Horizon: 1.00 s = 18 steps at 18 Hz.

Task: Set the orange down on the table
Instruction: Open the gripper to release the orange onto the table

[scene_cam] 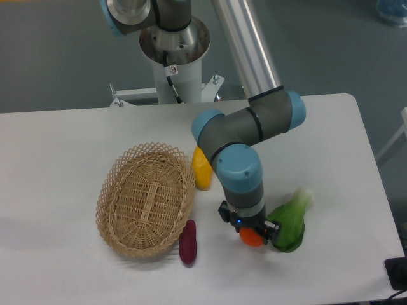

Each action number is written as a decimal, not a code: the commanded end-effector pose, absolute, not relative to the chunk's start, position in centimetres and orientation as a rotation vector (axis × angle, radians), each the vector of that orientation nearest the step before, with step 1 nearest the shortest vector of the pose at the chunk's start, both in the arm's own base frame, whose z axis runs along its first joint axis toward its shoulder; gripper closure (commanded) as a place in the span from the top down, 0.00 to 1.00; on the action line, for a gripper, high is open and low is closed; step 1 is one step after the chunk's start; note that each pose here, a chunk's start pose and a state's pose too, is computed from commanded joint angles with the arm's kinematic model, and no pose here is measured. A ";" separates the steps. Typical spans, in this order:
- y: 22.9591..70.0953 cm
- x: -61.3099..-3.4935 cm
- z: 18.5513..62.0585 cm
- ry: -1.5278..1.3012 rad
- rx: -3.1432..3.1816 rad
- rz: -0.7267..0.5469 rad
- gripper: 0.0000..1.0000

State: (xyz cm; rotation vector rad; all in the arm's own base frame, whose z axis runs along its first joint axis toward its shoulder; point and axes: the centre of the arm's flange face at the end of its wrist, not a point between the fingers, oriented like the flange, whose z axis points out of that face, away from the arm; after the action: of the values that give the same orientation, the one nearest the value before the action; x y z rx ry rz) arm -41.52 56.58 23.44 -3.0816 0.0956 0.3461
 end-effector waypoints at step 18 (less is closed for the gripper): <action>52.2 -42.1 24.5 0.028 -3.084 0.364 1.00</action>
State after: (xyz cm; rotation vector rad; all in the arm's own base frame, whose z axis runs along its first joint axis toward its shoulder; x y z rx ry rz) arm -42.07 52.16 24.55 -3.0837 0.0280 0.3636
